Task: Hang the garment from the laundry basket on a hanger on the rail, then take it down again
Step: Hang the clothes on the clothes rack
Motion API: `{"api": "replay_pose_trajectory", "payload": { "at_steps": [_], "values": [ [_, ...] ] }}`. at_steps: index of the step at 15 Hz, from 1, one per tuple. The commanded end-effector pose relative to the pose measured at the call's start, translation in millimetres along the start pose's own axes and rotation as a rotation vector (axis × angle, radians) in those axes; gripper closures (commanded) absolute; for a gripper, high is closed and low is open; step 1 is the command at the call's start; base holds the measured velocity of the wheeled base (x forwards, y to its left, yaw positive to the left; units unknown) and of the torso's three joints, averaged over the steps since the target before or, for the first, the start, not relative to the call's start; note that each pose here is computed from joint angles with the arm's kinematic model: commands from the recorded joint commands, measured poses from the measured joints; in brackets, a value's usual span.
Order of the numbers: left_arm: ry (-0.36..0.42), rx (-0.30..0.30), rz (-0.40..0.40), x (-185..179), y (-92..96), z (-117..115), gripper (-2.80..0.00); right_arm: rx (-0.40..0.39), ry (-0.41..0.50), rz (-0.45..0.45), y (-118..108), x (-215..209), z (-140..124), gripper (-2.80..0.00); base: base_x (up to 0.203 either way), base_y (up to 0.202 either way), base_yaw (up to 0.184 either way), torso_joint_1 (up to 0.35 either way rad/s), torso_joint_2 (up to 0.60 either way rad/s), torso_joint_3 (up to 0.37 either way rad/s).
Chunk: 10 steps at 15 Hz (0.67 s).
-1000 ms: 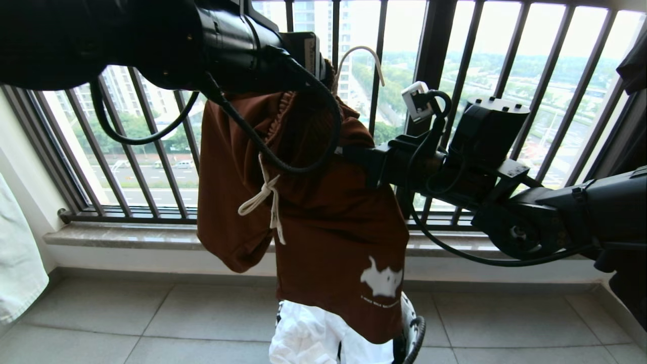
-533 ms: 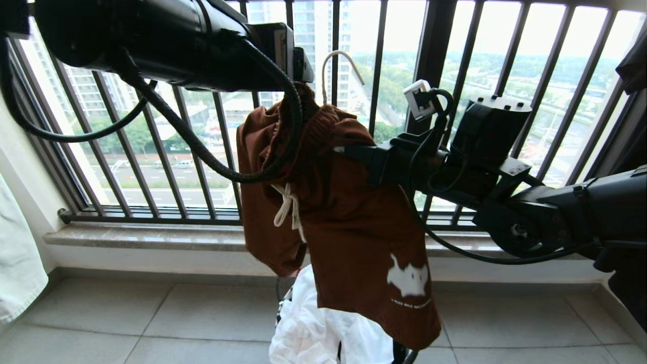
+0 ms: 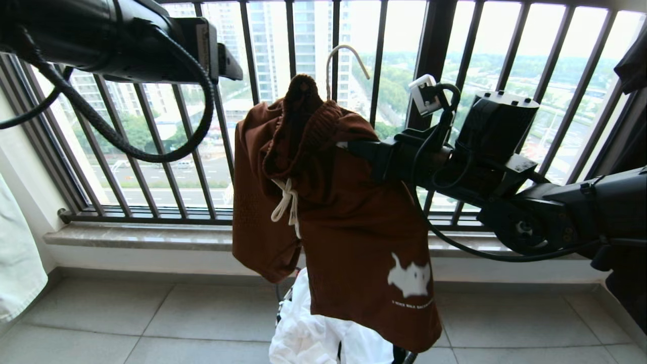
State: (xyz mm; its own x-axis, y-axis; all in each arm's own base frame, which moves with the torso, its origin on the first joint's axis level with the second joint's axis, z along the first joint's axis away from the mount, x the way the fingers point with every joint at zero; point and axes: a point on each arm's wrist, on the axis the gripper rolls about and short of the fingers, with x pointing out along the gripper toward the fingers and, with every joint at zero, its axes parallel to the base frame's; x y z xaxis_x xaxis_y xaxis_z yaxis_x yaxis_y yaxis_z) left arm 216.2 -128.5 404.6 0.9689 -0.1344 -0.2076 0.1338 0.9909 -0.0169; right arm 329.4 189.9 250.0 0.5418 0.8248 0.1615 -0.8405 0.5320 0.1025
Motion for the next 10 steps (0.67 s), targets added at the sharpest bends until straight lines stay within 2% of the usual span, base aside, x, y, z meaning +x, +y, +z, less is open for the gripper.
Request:
{"api": "replay_pose_trajectory", "payload": {
  "at_steps": [1, 2, 4, 6, 8, 10],
  "values": [
    [0.0, 0.02, 0.041, 1, 13.8, 2, 0.0, -0.001, -0.006, 0.007, 1, -1, 2, 0.0, 0.0, 0.0, 0.0, 0.0, 0.0, 0.0],
    [0.003, 0.045, 0.051, 4, 18.8, 2, 0.0, -0.001, -0.006, 0.007, 2, -2, 2, 0.0, 0.0, 0.0, 0.0, 0.0, 0.0, 0.0],
    [0.012, 0.15, 0.072, 3, 29.1, 3, 0.0, -0.001, -0.007, 0.011, 2, -2, 3, 0.0, 0.0, 0.0, 0.0, 0.0, 0.0, 0.0],
    [0.092, 0.279, 0.016, -16, 42.9, -2, 0.0, -0.005, -0.009, 0.026, 3, -3, 5, 0.0, 0.0, 0.0, 0.0, 0.0, 0.0, 0.0],
    [0.154, 0.421, -0.038, -33, 59.0, -6, 0.0, -0.005, 0.002, 0.083, 4, -5, 6, 0.0, 0.0, 0.0, 0.0, 0.0, 0.0, 0.0],
    [0.159, 0.503, -0.093, -37, 73.2, -6, 0.0, -0.002, 0.014, 0.101, 3, -7, 6, 0.0, 0.0, 0.0, 0.0, 0.0, 0.0, 0.0]
  ]
}}
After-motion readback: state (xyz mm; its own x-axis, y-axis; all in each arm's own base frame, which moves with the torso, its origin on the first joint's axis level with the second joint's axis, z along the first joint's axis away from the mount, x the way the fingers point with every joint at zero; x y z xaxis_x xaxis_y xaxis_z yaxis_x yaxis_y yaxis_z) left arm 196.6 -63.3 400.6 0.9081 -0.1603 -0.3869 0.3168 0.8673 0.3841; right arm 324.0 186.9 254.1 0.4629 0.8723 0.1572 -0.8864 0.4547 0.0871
